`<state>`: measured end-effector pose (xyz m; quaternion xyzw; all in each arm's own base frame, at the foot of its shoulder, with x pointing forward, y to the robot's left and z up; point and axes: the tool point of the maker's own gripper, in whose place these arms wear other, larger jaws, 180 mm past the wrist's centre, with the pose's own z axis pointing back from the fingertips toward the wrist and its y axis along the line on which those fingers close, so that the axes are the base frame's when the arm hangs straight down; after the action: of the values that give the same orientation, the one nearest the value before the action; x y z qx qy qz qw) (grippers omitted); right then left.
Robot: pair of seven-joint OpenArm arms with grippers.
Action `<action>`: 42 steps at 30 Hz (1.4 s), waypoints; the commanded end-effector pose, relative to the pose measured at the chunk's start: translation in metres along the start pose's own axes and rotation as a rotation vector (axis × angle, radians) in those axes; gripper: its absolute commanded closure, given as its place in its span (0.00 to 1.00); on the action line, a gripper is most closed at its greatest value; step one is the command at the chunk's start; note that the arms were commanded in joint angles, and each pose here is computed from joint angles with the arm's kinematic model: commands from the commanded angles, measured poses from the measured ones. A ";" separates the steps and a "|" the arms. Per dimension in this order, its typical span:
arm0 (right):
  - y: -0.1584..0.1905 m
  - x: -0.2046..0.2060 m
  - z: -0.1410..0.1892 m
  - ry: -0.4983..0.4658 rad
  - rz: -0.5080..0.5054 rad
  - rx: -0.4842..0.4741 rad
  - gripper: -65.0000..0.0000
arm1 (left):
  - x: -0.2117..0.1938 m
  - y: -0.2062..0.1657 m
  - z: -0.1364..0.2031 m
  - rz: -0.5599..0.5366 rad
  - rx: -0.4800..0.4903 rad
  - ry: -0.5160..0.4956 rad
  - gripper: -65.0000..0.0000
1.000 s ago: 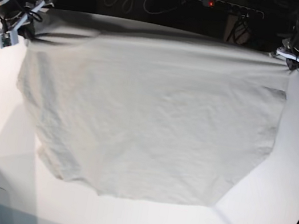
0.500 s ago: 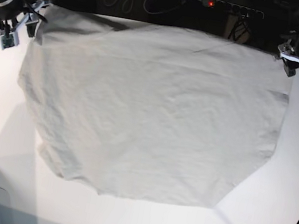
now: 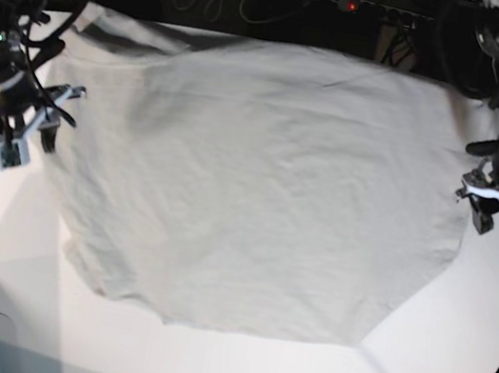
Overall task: Layout the t-shirt on the table in an organized manner, then fold the t-shirt properly
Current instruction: 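Release the shirt and reach both grippers onto the shirt body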
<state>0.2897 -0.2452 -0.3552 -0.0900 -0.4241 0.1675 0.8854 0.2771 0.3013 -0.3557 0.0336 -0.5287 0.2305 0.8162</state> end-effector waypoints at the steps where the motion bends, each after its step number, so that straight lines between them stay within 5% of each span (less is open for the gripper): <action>1: -0.008 0.017 -0.011 -0.033 0.015 -0.012 0.72 | 0.001 -0.001 -0.011 0.017 -0.004 0.007 0.50; 6: 0.003 0.029 -0.082 0.053 -0.029 0.060 1.00 | -0.022 -0.007 -0.071 0.112 -0.010 0.141 0.50; 13: 0.024 0.022 -0.140 0.154 -0.098 0.205 1.00 | -0.038 -0.017 -0.120 0.207 -0.015 0.253 0.50; 18: 0.033 0.029 -0.157 0.047 -0.173 0.269 1.00 | -0.026 -0.034 -0.145 0.235 -0.030 0.255 0.50; 26: 0.030 0.047 -0.173 -0.087 -0.304 0.326 1.00 | -0.022 -0.075 -0.175 0.106 -0.062 0.152 0.50; 33: -0.032 0.050 -0.184 -0.173 -0.342 -0.015 1.00 | 0.011 -0.074 -0.188 0.117 -0.051 0.047 0.50; 42: -0.052 0.088 -0.181 -0.237 -0.320 -0.042 1.00 | 0.086 -0.081 -0.202 0.132 -0.068 -0.050 0.50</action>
<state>0.4786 -0.2546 -0.4142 -0.0159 -0.5075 0.0278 0.8610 0.4997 0.3130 -0.3742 -0.0237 -0.5362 0.2683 0.7999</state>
